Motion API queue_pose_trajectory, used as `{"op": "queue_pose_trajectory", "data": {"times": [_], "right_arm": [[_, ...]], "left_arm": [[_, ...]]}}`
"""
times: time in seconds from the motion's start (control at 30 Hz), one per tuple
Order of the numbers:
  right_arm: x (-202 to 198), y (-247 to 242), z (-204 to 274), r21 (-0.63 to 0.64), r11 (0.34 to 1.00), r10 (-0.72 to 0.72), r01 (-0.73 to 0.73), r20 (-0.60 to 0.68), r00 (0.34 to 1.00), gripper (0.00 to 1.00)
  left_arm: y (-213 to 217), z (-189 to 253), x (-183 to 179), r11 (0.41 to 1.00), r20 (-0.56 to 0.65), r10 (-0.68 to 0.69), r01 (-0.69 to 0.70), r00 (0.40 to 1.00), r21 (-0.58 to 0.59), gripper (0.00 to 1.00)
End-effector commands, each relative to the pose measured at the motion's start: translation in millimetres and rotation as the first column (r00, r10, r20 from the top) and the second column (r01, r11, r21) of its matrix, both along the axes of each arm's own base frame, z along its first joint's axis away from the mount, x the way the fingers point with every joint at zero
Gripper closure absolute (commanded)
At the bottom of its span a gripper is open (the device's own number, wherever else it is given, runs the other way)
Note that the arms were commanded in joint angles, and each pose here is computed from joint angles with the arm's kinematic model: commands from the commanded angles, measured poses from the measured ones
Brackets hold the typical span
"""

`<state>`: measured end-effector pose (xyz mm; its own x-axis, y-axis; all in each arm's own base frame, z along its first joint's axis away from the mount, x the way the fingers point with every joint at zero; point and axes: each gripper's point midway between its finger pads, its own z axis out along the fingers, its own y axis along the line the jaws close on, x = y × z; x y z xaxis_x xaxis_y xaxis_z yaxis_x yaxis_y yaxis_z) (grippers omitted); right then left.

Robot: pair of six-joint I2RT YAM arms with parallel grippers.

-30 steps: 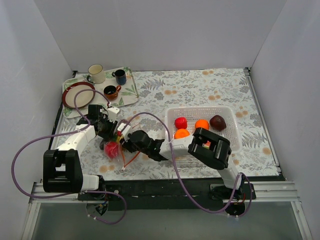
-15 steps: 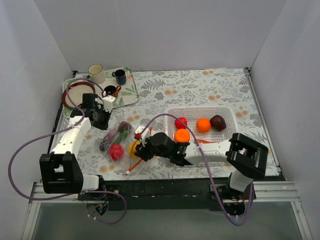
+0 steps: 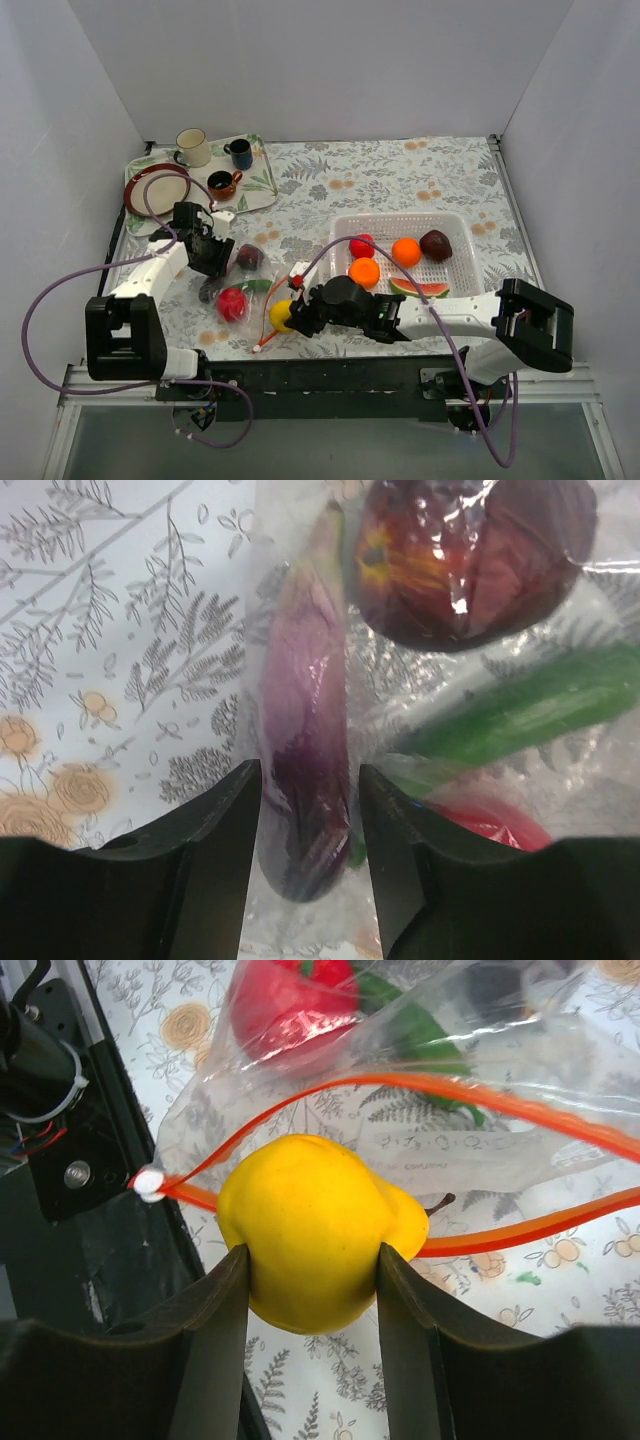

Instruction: Open the zip-top bag and remove the fake food

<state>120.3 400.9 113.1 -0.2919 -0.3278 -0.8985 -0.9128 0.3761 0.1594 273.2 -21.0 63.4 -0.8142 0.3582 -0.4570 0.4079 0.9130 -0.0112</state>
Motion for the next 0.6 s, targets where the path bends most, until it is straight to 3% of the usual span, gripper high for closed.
{"op": "queue_pose_trajectory", "data": {"times": [0.0, 0.2, 0.37, 0.43, 0.47, 0.5, 0.53, 0.57], "right_arm": [[-11.2, -2.5, 39.3, 0.04, 0.999, 0.017, -0.018, 0.029, 0.999, 0.99], [-7.0, -45.9, 122.9, 0.162, 0.985, -0.073, 0.057, 0.096, 0.993, 0.99], [5.1, -96.7, 137.6, 0.139, 0.97, -0.218, 0.202, 0.11, 0.97, 0.99], [14.6, -116.3, 139.8, 0.143, 0.948, -0.302, 0.284, 0.123, 0.945, 0.99], [31.0, -138.6, 129.3, 0.097, 0.906, -0.423, 0.412, 0.148, 0.894, 0.99], [39.4, -152.8, 126.8, 0.082, 0.871, -0.492, 0.485, 0.158, 0.856, 0.99], [48.2, -166.0, 122.8, 0.061, 0.829, -0.557, 0.555, 0.171, 0.813, 0.99], [58.3, -191.3, 111.8, 0.008, 0.752, -0.647, 0.659, 0.202, 0.735, 0.99]], "left_arm": [[5.2, 7.4, 39.3, 1.0, 0.13, 0.015, -0.018, 0.991, 0.017, 0.56], [-4.7, 7.5, 60.3, 0.998, 0.15, 0.038, -0.031, 0.988, -0.047, 0.55], [-4.4, -9.1, 50.9, 0.999, 0.119, 0.025, -0.02, 0.993, -0.04, 0.54], [-6.6, -16.7, 46.3, 0.999, 0.099, 0.008, -0.003, 0.995, -0.047, 0.65], [-9.6, -18.6, 44.5, 0.998, 0.088, 0.002, 0.004, 0.996, -0.062, 0.85], [-12.2, -20.7, 42.7, 0.997, 0.071, 0.007, -0.002, 0.997, -0.078, 0.93], [-15.3, -22.6, 40.9, 0.995, 0.054, 0.005, 0.0, 0.999, -0.096, 1.0], [-17.8, -23.4, 37.3, 0.994, 0.033, 0.002, 0.002, 0.999, -0.109, 1.0]]}}
